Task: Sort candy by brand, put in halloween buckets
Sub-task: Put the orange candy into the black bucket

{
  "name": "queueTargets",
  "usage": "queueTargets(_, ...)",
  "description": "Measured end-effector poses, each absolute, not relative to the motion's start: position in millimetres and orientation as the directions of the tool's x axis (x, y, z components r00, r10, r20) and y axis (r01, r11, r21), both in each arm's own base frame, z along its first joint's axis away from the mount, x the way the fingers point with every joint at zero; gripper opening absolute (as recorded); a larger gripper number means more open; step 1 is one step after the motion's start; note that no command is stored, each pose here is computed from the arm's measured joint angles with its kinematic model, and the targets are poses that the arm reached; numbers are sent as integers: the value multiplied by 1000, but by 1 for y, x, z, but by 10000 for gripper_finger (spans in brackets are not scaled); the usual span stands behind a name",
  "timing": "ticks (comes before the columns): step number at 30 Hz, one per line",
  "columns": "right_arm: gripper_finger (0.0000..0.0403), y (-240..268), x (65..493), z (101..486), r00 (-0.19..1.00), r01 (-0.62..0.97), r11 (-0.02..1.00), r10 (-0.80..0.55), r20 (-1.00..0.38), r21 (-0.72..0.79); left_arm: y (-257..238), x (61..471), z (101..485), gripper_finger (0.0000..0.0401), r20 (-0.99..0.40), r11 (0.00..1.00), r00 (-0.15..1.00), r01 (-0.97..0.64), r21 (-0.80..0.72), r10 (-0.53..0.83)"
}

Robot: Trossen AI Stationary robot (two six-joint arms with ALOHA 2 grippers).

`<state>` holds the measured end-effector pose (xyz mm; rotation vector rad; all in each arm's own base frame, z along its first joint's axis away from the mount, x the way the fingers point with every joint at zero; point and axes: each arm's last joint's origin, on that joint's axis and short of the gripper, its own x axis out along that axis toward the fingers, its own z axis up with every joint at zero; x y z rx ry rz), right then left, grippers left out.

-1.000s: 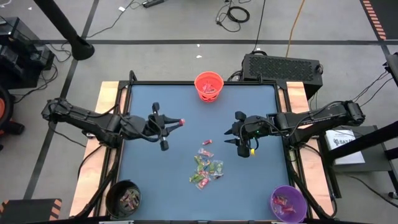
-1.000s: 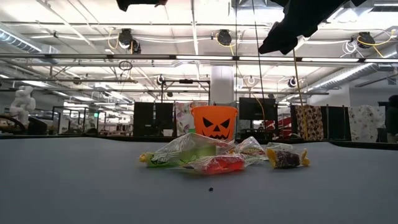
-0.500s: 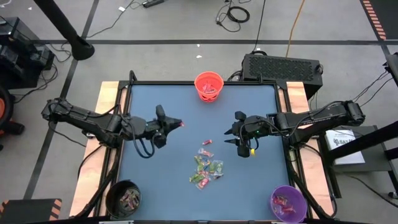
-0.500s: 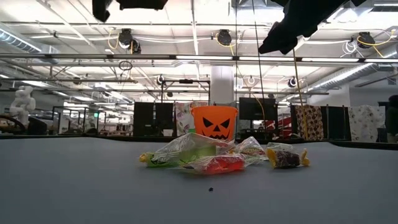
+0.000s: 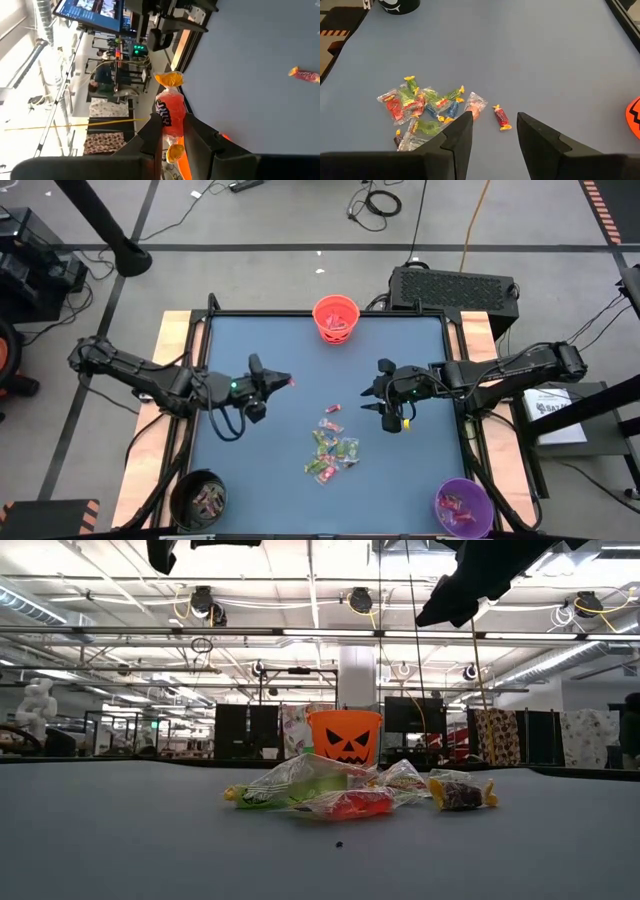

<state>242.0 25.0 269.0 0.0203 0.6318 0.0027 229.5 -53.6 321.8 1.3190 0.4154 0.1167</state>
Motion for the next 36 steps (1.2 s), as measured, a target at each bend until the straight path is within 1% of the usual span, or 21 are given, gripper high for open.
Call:
queueTargets(3, 146, 25, 242, 269, 807, 4, 1000, 9, -591, 20, -60, 227, 322, 64, -224, 251, 923, 147, 957, 312)
queueTargets(8, 146, 25, 242, 269, 807, 4, 1000, 9, -591, 20, -71, 223, 322, 64, -215, 326, 919, 103, 940, 330)
queueTargets(10, 146, 25, 242, 269, 807, 4, 1000, 8, -591, 20, -76, 221, 322, 64, -216, 395, 927, 83, 915, 305)
queueTargets(14, 146, 25, 242, 269, 807, 4, 1000, 8, -591, 19, -89, 218, 322, 64, -230, 596, 959, 87, 798, 167)
queueTargets(17, 146, 25, 242, 269, 807, 4, 1000, 8, -591, 20, -96, 215, 321, 64, -242, 683, 964, 106, 723, 107)
queueTargets(19, 146, 25, 242, 269, 806, 6, 1000, 9, -591, 23, -99, 213, 319, 64, -260, 705, 961, 118, 700, 96)
queueTargets(22, 146, 25, 242, 269, 806, 7, 1000, 9, -592, 23, -103, 209, 314, 64, -303, 704, 947, 146, 695, 103)
queueTargets(26, 146, 25, 242, 269, 806, 8, 1000, 9, -591, 25, -109, 200, 303, 64, -400, 694, 912, 232, 682, 88)
queueTargets(28, 146, 25, 242, 269, 806, 8, 1000, 8, -591, 25, -112, 194, 297, 64, -455, 712, 888, 272, 647, 74)
queueTargets(31, 146, 25, 242, 269, 806, 8, 1000, 9, -591, 26, -120, 184, 289, 64, -542, 767, 840, 342, 543, 8)
queueTargets(36, 146, 25, 242, 269, 806, 8, 1000, 9, -591, 26, -139, 160, 285, 64, -667, 837, 732, 447, 316, -140)
